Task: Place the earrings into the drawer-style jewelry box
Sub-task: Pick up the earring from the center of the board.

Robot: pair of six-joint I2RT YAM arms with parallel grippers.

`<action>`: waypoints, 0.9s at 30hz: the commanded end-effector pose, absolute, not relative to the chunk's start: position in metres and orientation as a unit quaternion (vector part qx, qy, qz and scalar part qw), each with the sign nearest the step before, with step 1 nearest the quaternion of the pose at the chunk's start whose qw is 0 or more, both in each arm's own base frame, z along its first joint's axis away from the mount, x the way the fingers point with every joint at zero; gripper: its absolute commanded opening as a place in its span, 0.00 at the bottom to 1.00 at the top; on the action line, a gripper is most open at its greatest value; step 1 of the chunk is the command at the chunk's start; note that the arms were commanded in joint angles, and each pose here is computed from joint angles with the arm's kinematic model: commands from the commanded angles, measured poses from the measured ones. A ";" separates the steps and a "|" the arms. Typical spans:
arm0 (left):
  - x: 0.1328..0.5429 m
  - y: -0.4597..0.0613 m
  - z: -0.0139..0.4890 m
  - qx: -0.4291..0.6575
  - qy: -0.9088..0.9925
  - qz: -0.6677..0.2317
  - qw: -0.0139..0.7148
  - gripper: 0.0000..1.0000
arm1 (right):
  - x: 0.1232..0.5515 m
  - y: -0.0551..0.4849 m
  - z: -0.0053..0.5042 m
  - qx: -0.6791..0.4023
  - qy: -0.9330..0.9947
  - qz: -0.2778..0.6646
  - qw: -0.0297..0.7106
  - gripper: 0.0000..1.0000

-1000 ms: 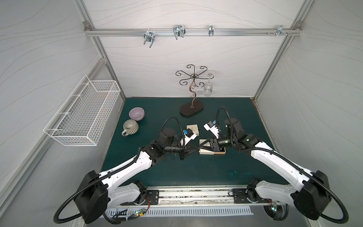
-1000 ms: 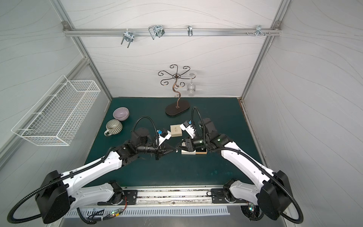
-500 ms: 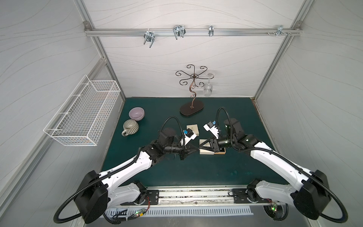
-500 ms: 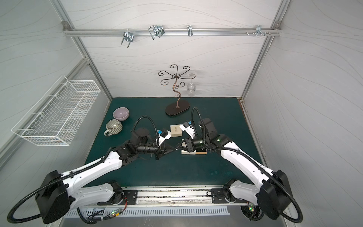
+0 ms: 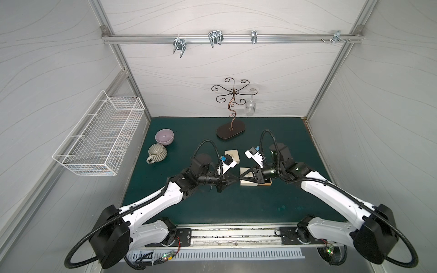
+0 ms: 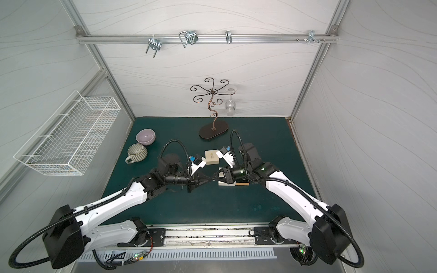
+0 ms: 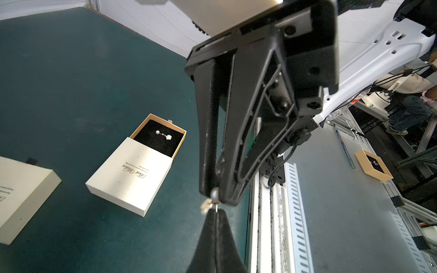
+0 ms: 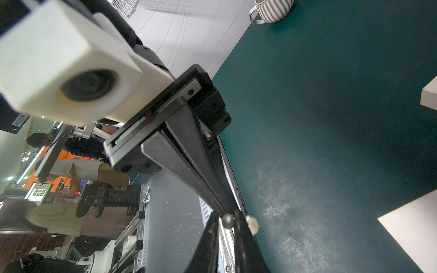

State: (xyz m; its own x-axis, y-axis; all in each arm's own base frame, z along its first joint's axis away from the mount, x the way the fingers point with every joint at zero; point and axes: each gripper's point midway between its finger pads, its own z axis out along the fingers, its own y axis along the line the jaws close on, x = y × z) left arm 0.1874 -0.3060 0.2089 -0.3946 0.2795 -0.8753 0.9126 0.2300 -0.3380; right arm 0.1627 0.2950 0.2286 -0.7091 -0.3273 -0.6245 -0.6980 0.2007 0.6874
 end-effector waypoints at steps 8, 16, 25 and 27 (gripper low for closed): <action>0.196 -0.314 0.240 0.435 0.672 -0.456 0.390 0.00 | 0.159 0.299 0.232 -0.358 0.741 0.540 0.176 0.10; 0.197 -0.314 0.239 0.433 0.675 -0.454 0.389 0.00 | 0.159 0.297 0.234 -0.356 0.742 0.537 0.184 0.10; 0.198 -0.308 0.240 0.425 0.678 -0.444 0.404 0.27 | 0.168 0.291 0.228 -0.340 0.765 0.511 0.195 0.09; 0.201 -0.302 0.241 0.413 0.681 -0.432 0.423 0.30 | 0.175 0.286 0.223 -0.324 0.784 0.492 0.197 0.10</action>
State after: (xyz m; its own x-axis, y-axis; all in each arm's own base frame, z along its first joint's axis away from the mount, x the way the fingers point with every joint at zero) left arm 0.1939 -0.3044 0.2133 -0.3923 0.2669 -0.8803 0.9079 0.2663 -0.3239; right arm 0.1686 0.2929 0.2229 -0.7164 -0.3203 -0.6198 -0.6948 0.2467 0.6756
